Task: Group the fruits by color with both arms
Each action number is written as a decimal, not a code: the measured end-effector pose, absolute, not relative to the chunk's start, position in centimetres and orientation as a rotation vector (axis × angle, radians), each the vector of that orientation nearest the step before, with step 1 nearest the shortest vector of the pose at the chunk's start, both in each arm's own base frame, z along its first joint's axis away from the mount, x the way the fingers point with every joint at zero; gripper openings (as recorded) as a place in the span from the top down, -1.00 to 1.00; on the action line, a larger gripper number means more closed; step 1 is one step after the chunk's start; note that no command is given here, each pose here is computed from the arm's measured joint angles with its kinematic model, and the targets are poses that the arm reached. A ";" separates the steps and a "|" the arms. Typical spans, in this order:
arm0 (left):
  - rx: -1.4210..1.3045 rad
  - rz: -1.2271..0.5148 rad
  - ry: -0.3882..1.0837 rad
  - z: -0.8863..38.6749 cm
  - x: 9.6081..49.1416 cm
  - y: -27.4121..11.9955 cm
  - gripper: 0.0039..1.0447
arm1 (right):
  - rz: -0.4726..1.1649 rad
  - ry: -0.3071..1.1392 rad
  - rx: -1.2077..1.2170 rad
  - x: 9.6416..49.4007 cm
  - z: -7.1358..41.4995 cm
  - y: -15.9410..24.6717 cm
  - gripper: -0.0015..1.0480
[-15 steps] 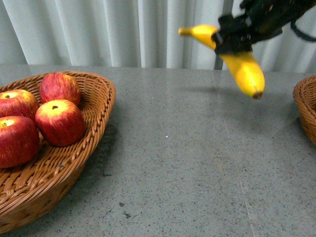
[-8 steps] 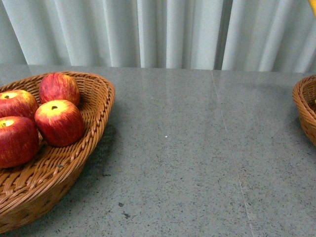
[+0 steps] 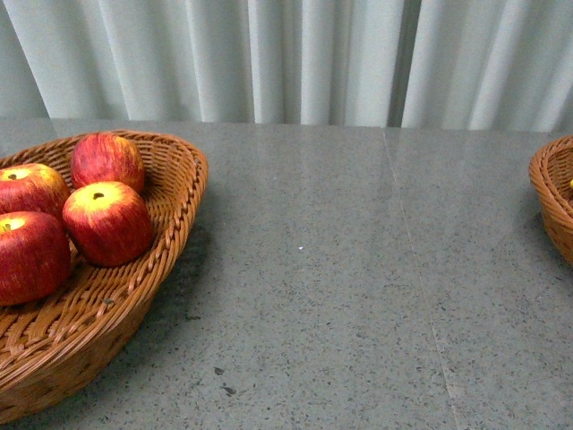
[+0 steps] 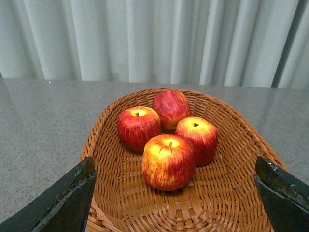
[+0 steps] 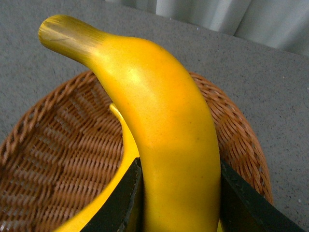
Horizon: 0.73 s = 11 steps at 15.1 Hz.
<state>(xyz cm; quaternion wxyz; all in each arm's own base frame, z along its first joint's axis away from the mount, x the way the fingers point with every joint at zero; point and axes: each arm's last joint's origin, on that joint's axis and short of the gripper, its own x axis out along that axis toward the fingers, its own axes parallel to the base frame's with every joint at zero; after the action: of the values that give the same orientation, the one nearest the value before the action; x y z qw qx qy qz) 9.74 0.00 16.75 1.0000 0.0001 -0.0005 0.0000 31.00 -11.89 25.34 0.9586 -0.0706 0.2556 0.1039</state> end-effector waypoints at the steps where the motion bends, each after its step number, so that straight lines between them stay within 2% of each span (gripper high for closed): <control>1: 0.000 0.000 -0.001 16.7 9.7 0.0 -0.88 | 0.214 0.536 -0.177 30.6 24.7 -12.2 0.34; 3: 0.001 0.000 -0.001 16.7 9.7 0.0 -0.88 | 0.230 0.553 -0.225 30.3 24.3 -12.5 0.34; 8: 0.000 0.000 -0.001 16.7 9.7 0.0 -0.88 | 0.239 0.520 -0.251 30.4 25.4 -12.9 -0.78; 9: 0.000 0.000 -0.001 16.7 9.7 0.0 -0.88 | 0.238 0.510 -0.246 30.4 25.8 -12.9 -0.90; 11: 0.000 0.000 -0.001 16.7 9.7 0.0 -0.88 | 0.241 0.467 -0.214 30.2 26.8 -12.9 -0.87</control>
<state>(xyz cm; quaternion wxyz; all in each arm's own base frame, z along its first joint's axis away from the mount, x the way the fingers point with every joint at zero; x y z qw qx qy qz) 9.74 0.00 16.75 1.0000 0.0001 -0.0005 0.0000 30.17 -12.89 26.78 0.9601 -0.1053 0.2302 0.1188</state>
